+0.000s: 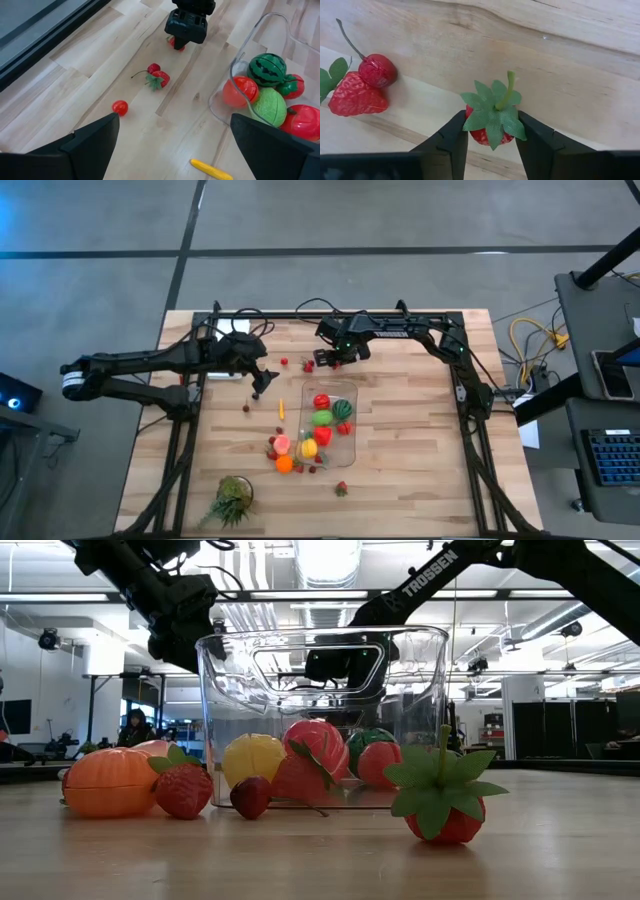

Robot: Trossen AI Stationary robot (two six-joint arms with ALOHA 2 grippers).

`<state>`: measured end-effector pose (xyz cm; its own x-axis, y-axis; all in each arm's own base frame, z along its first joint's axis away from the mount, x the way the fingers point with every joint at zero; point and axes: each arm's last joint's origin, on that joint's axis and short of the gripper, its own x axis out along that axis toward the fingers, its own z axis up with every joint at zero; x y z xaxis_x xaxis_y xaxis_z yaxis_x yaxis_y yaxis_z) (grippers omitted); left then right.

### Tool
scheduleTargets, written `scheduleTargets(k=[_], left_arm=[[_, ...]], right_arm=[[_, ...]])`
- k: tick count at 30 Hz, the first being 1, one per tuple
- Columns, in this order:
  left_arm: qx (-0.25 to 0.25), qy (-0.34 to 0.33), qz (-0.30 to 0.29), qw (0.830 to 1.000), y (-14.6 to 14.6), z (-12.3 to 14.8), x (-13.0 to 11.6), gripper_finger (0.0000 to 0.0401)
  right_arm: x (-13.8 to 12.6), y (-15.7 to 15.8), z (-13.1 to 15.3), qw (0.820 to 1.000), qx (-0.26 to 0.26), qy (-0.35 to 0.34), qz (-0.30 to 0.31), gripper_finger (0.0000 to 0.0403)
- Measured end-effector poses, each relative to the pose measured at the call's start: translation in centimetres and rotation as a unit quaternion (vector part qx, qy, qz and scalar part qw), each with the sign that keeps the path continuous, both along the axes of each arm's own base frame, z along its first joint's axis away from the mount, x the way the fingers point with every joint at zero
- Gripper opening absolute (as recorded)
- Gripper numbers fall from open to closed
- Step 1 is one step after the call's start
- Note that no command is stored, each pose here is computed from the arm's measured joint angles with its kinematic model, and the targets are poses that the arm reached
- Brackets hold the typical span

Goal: Pick and placing Produce into tupperware
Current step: Put the strawberry into the transparent bin

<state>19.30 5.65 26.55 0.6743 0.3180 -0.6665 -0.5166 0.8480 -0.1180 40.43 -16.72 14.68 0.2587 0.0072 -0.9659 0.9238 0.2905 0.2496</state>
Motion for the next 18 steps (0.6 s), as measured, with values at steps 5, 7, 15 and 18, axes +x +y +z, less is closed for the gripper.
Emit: scheduleTargets(k=[5,7,15,18], left_arm=[[-0.001,0.0,0.001,1.0,0.0,0.0,0.0,0.0368],[-0.001,0.0,0.001,1.0,0.0,0.0,0.0,0.0368],[0.003,0.001,0.001,1.0,0.0,0.0,0.0,0.0368],[0.003,0.003,0.001,1.0,0.0,-0.1,0.1,0.0368]], right_arm=[[0.0,0.0,0.2,1.0,-0.003,-0.002,0.005,0.0138],[0.2,0.1,0.5,1.0,-0.01,-0.011,0.006,0.014],[-0.3,2.0,6.4,0.996,-0.053,-0.069,0.027,0.0138],[-0.7,4.2,10.1,0.989,-0.08,-0.113,0.051,0.0142]])
